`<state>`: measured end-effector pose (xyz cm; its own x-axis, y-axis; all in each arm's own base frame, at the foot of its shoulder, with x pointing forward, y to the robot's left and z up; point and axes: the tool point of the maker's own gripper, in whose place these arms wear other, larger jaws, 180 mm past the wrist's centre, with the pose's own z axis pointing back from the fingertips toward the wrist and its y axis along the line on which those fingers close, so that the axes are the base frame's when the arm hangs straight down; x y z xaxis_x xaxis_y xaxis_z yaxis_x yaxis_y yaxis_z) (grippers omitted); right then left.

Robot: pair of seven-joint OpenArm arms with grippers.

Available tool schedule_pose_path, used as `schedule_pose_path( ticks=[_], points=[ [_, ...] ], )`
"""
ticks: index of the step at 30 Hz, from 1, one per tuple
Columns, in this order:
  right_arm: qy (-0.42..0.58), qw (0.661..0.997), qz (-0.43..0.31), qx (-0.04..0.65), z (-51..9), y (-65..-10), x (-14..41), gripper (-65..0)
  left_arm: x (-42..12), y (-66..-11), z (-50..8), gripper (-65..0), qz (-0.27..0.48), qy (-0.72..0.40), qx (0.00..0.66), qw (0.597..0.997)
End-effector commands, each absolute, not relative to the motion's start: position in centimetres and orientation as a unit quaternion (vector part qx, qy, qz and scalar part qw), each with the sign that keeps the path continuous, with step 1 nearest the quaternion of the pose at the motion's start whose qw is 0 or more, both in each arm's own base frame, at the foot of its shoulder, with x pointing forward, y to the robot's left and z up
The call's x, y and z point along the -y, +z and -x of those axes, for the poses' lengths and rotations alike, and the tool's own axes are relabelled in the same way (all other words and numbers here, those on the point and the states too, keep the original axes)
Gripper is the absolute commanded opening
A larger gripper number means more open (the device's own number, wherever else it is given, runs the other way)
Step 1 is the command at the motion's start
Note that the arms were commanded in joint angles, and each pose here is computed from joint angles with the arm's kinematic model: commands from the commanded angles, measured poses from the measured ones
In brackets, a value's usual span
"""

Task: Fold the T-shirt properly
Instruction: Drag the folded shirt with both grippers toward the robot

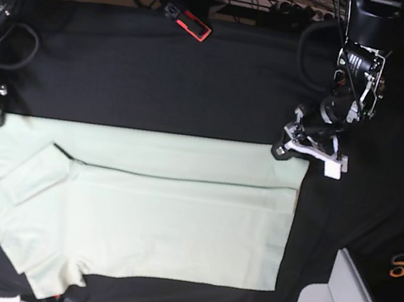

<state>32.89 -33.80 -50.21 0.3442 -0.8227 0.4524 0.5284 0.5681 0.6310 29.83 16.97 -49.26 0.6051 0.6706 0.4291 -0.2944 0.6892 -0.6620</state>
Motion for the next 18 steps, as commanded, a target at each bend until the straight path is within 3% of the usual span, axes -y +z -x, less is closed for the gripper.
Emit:
schedule_pose_path(
  ticks=[1, 9, 18],
  points=[
    [-0.42, 0.792, -0.179, 0.407, -33.7, -48.8, 35.6, -64.6, -17.9, -48.3, -30.5, -65.0, 0.268, 0.279, 0.359, 0.849],
    [-0.422, 0.808, -0.18, 0.369, -30.9, -50.7, 35.1, -64.7, -19.2, -50.3, -26.7, -65.0, 0.246, 0.281, 0.332, 0.866],
    [-0.396, 0.821, -0.147, 0.384, -27.1, -51.2, 34.9, -64.7, -19.9, -51.2, -24.4, -65.0, 0.233, 0.281, 0.316, 0.876]
  ],
)
